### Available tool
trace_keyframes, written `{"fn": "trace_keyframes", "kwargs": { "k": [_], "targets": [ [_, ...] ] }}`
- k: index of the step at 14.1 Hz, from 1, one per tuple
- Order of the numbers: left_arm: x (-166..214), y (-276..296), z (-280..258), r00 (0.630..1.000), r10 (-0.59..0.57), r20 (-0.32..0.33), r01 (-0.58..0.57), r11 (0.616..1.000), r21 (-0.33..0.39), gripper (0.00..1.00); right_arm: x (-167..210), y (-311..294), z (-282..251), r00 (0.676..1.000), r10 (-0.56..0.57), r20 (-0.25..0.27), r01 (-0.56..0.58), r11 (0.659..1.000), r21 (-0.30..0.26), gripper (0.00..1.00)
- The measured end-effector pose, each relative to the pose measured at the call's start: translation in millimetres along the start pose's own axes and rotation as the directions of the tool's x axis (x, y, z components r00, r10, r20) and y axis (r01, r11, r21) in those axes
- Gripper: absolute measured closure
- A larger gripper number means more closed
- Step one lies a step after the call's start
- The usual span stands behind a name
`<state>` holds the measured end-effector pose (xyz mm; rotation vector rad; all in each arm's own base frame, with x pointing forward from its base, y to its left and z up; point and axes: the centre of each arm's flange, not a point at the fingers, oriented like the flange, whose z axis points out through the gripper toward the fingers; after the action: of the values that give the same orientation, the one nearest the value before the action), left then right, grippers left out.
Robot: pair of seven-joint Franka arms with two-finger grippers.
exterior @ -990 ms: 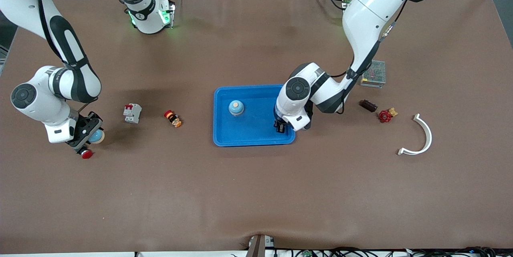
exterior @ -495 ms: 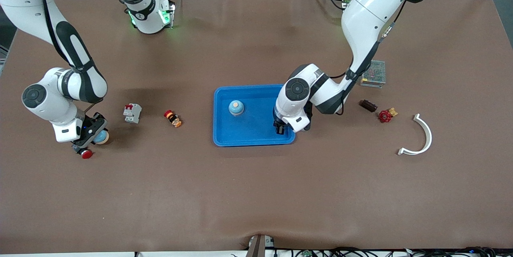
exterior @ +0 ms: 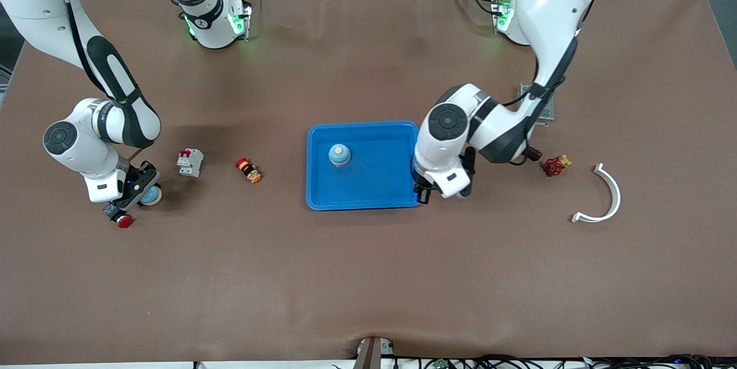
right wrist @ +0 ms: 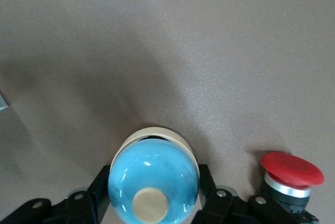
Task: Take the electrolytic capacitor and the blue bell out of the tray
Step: 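Set the bell down with the right gripper while the left gripper grasps a capacitor, then place the capacitor by the first with the left gripper while the right gripper returns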
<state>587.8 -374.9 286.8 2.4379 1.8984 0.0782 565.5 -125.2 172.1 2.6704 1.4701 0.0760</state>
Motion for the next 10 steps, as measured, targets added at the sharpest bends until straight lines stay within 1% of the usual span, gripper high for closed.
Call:
{"fn": "trace_keyframes", "kwargs": {
  "k": [1, 3, 5, 6, 7, 10],
  "targets": [
    [18.6, 2.8, -8.5, 0.999, 0.031, -0.02, -0.031, 0.999, 0.02, 0.66, 0.0, 0.0, 0.0, 1.0, 0.0, 0.0, 0.0, 1.0, 0.0, 0.31],
    [61.1, 6.4, -18.1, 0.995, 0.088, -0.05, -0.085, 0.994, 0.073, 0.66, 0.8, 0.4, -0.5, 1.0, -0.001, -0.001, 0.001, 1.0, -0.002, 0.16],
    [111.7, 8.1, -18.2, 0.989, 0.14, -0.056, -0.133, 0.985, 0.11, 0.66, 4.9, 1.8, -4.1, 1.0, -0.005, -0.006, 0.005, 1.0, -0.006, 0.0],
    [134.7, 6.2, -14.0, 0.984, 0.172, -0.053, -0.164, 0.978, 0.128, 0.66, 7.3, 2.2, -7.4, 1.0, -0.005, -0.004, 0.005, 1.0, 0.005, 0.0],
    [157.0, 3.1, -8.1, 0.979, 0.2, -0.047, -0.191, 0.971, 0.147, 0.66, 11.1, 3.5, -13.0, 1.0, 0.0, 0.004, 0.0, 1.0, 0.031, 0.0],
    [216.1, -7.6, 9.8, 0.954, 0.299, -0.013, -0.291, 0.936, 0.196, 0.66, 41.5, 10.1, -57.3, 0.997, 0.051, 0.058, -0.059, 0.989, 0.136, 0.0]
  ]
}}
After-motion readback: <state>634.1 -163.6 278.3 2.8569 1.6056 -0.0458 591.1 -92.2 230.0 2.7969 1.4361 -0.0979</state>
